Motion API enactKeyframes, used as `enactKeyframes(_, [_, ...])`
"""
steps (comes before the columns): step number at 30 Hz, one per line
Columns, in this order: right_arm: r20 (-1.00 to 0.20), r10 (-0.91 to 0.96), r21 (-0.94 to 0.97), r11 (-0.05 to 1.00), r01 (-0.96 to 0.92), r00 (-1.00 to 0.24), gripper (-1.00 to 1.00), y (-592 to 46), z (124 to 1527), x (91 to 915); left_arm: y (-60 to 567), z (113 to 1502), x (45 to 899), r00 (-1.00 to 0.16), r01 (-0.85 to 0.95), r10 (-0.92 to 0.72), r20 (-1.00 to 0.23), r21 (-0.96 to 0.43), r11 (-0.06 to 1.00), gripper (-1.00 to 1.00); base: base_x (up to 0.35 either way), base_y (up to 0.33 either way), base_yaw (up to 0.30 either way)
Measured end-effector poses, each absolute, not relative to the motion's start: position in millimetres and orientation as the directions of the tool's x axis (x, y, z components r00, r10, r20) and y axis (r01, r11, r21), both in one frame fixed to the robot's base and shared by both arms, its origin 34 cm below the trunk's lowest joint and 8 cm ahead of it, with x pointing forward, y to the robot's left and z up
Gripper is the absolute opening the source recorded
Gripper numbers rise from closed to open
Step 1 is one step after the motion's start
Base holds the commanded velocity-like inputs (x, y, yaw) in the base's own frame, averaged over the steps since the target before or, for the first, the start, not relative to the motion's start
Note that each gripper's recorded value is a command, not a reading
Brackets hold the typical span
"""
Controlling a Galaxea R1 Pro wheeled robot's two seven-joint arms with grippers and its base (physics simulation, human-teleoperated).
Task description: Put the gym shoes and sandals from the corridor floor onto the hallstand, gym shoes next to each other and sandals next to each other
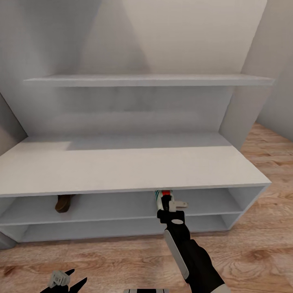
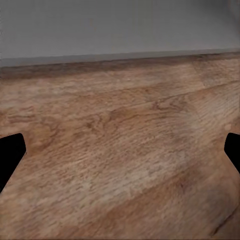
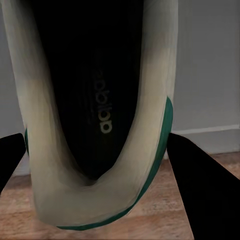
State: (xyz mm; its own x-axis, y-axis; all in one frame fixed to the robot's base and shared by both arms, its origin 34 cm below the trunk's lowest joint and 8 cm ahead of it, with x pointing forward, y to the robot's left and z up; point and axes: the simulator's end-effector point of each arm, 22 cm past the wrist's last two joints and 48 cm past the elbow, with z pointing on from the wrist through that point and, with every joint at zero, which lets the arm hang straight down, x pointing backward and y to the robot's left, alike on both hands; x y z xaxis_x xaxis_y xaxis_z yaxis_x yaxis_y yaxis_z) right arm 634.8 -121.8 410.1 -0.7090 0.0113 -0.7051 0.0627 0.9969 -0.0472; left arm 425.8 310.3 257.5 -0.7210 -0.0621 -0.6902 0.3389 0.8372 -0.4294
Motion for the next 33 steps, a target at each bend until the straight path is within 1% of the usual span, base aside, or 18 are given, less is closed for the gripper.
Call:
enactKeyframes(6, [-0.705,0.011,-0.047,0.997,0.063,-0.709,-1.00,-121.9,410.0,634.9,310.3,257.4,425.8,-0.721,0.338,-0.063,-0.690,-0.430,0.837,1.00,0.062,0.000,0.000])
enactKeyframes(21, [-0.706,0.012,-0.047,0.997,0.063,-0.709,-1.00,-121.9,410.0,635.0,309.9,257.5,425.9,-0.721,0.340,-0.061,-0.690,-0.430,0.836,1.00,0.005,0.000,0.000])
enactKeyframes(33, [-0.679,0.012,-0.049,0.997,0.061,-0.734,-1.00,-121.9,389.6,630.9,309.7,244.8,416.4,-0.746,0.325,-0.061,-0.664,-0.442,0.836,1.00,0.000,0.000,0.000])
